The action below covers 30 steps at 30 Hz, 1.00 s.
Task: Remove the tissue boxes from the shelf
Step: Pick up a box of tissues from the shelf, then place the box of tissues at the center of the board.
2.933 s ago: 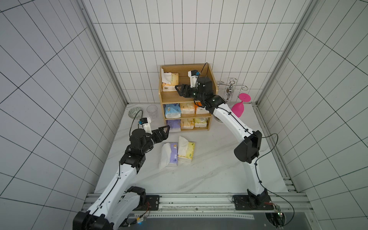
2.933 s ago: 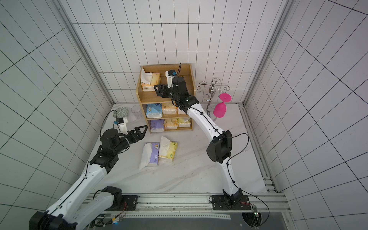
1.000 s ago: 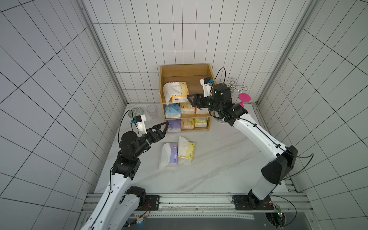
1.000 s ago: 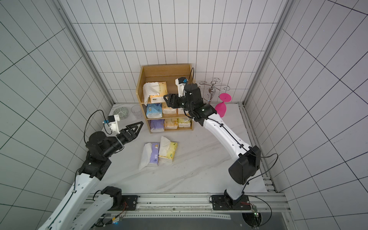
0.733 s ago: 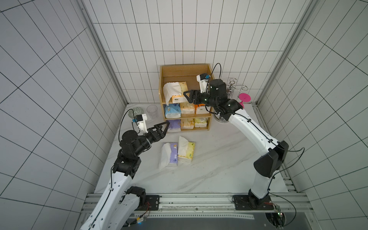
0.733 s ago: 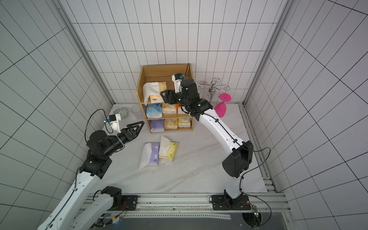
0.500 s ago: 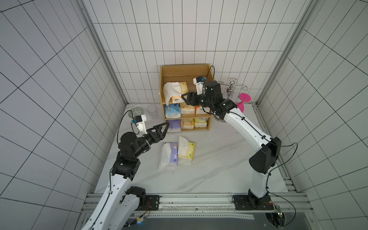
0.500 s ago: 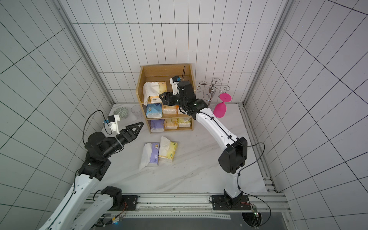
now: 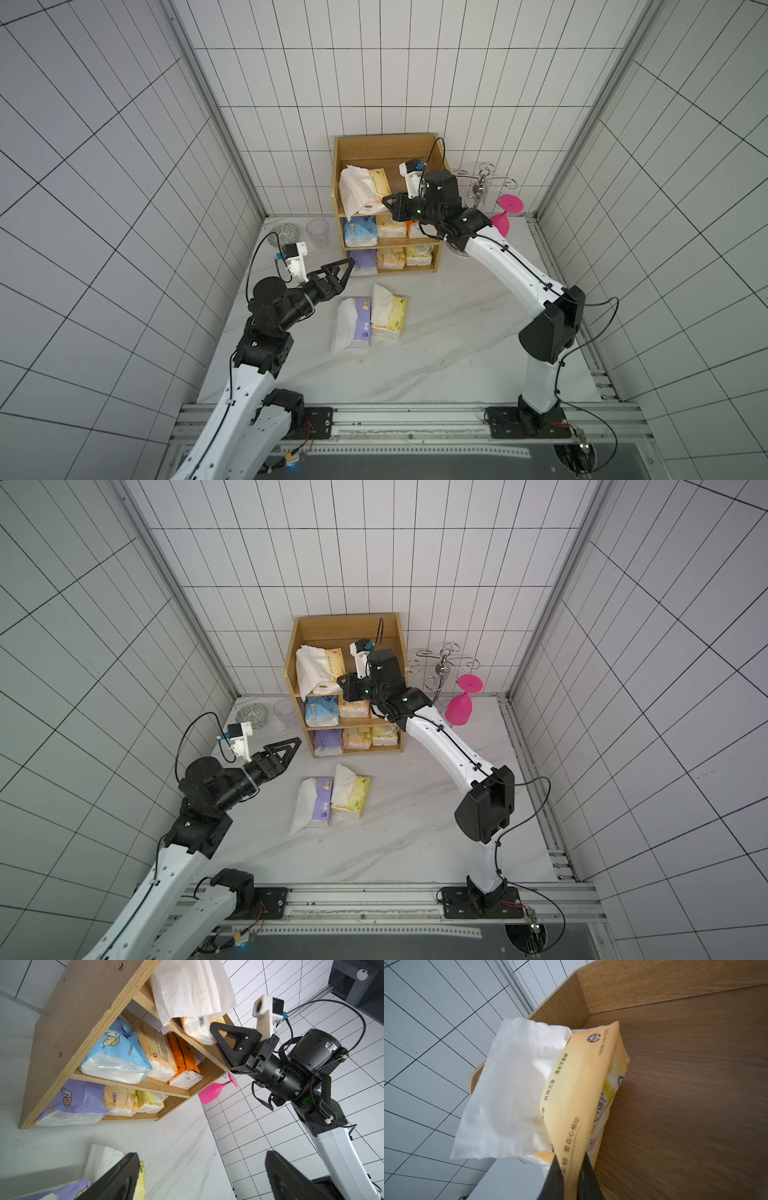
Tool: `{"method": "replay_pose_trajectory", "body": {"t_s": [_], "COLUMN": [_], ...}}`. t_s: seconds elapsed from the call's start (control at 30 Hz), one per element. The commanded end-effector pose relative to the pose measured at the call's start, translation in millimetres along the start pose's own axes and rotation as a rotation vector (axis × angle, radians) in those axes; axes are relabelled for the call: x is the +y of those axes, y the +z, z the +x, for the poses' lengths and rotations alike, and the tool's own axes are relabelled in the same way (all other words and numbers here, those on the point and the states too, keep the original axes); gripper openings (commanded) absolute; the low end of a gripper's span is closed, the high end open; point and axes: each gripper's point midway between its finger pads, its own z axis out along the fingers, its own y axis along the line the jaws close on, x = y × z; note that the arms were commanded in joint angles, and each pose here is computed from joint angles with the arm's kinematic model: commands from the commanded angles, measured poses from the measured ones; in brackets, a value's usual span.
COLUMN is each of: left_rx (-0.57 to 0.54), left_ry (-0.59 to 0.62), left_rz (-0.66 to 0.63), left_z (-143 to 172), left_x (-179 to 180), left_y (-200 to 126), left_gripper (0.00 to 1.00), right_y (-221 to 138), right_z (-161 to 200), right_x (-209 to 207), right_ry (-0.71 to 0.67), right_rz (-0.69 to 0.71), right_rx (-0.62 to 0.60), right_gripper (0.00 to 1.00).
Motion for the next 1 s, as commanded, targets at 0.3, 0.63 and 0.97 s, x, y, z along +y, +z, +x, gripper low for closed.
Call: {"method": "replay_pose_trajectory", "body": {"t_s": [0.3, 0.63, 0.97], "left_rx": [0.04, 0.09, 0.1], "left_ry": [0.05, 0.027, 0.006], "left_rz": [-0.032, -0.135, -0.197], "left_z": [27.5, 63.2, 86.4], "left_x": [5.9, 46.2, 70.1], "left_y": [1.9, -0.1, -9.7], "left_gripper": [0.98, 0.98, 0.98], "right_y": [-115.6, -198.9, -226.7], "right_z": [56.6, 189.4, 301.5], "right_x": [12.8, -36.4, -81.4], "right_ry": [-0.048, 0.07, 0.221], "right_rz": [0.08, 0.218, 0.288], "right_rx": [-0.01, 0.072, 0.153], "right_gripper": [0.0, 0.0, 0.0]}}
